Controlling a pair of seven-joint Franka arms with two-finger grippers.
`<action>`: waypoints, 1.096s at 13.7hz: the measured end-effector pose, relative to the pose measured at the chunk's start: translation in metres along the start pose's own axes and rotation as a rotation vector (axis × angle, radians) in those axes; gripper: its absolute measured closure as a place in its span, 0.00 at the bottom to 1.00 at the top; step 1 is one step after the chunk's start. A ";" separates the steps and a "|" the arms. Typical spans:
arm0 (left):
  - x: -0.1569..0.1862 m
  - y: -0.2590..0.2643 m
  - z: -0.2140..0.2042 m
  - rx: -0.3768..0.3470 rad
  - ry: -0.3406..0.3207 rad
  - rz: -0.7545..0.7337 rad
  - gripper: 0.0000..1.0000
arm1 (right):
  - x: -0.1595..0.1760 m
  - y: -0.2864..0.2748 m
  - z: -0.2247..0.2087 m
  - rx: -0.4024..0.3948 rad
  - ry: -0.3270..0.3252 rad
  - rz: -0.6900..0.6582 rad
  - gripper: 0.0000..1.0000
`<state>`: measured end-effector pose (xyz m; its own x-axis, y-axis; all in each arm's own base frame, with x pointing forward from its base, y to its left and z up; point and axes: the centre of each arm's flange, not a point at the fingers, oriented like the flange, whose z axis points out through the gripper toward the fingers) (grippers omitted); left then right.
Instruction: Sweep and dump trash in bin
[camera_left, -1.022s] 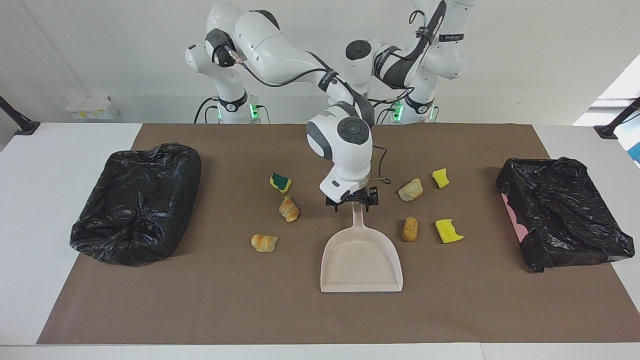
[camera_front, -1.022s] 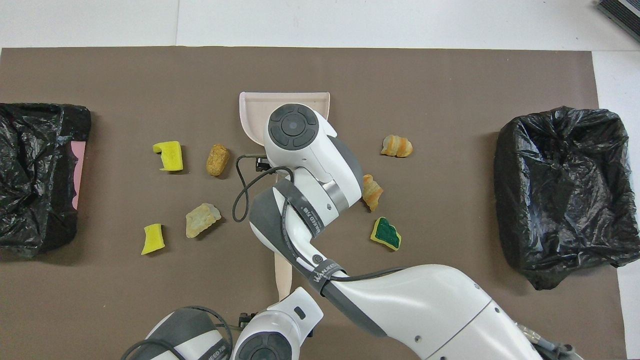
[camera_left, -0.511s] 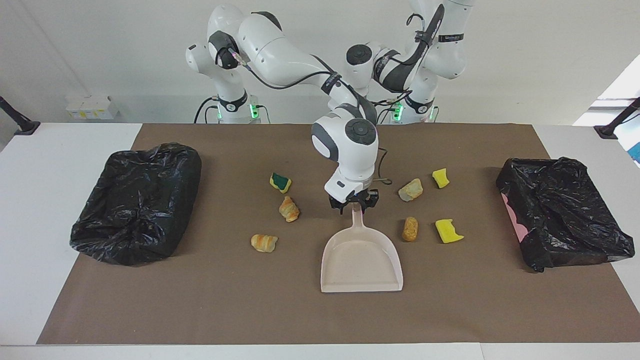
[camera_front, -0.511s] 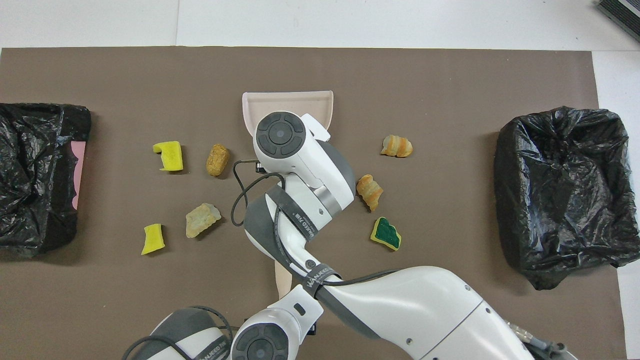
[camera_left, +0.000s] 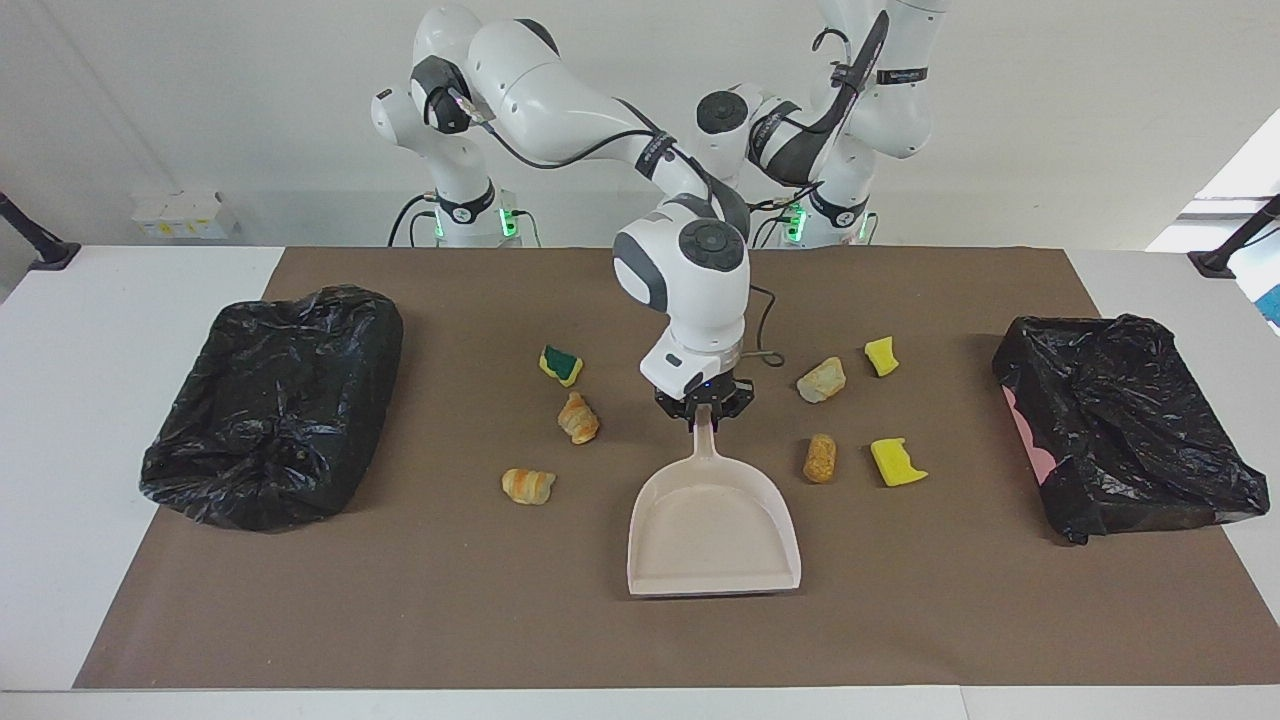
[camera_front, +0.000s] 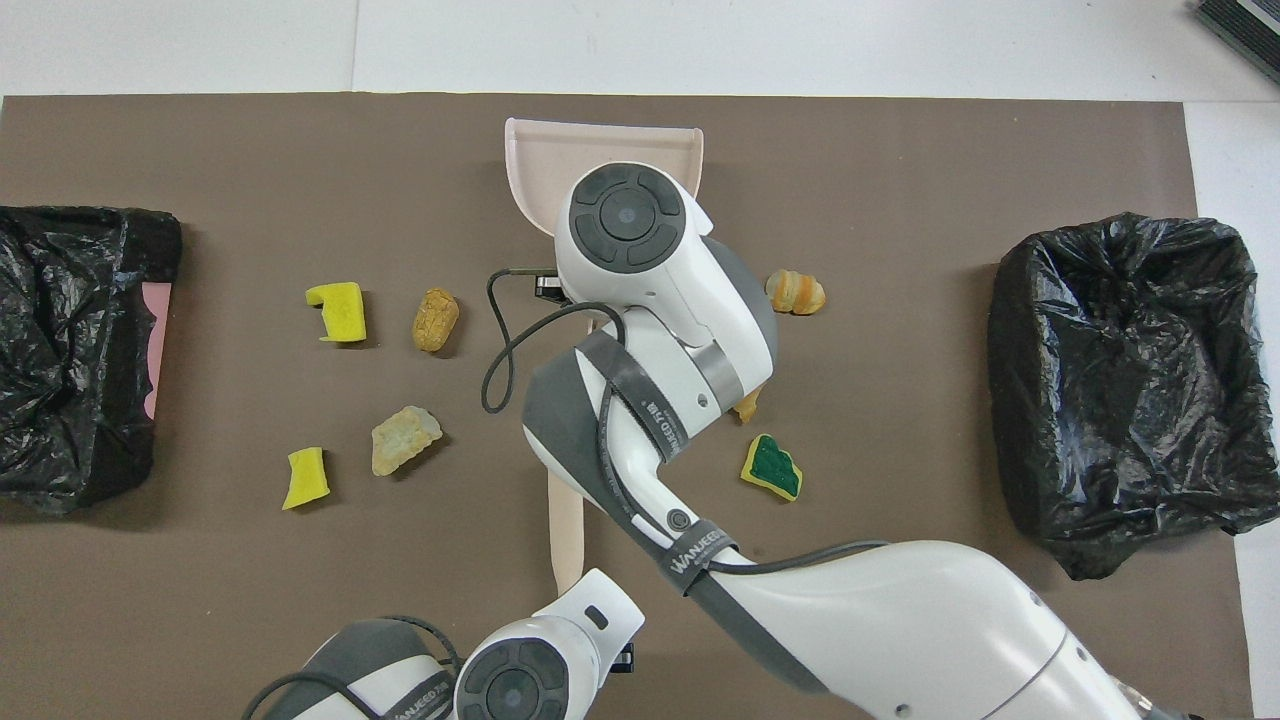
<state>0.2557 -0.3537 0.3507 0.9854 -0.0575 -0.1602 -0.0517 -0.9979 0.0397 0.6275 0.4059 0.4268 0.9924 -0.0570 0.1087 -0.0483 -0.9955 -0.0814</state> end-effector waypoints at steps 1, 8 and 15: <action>0.000 0.000 0.000 0.000 -0.001 -0.001 0.52 | 0.005 0.010 -0.008 0.001 0.004 -0.017 0.68; 0.003 -0.005 0.001 0.013 -0.022 -0.017 0.74 | 0.023 0.086 -0.046 -0.047 -0.064 -0.240 0.68; 0.072 -0.043 -0.060 0.069 0.051 -0.075 0.74 | -0.007 0.106 -0.025 -0.013 -0.227 -0.745 0.68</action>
<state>0.3384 -0.3126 0.3968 0.9938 0.0176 -0.1100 0.0134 -0.9992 -0.0389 0.6123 0.2990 0.4417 0.7627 0.6424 -0.0752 0.6401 -0.7664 -0.0547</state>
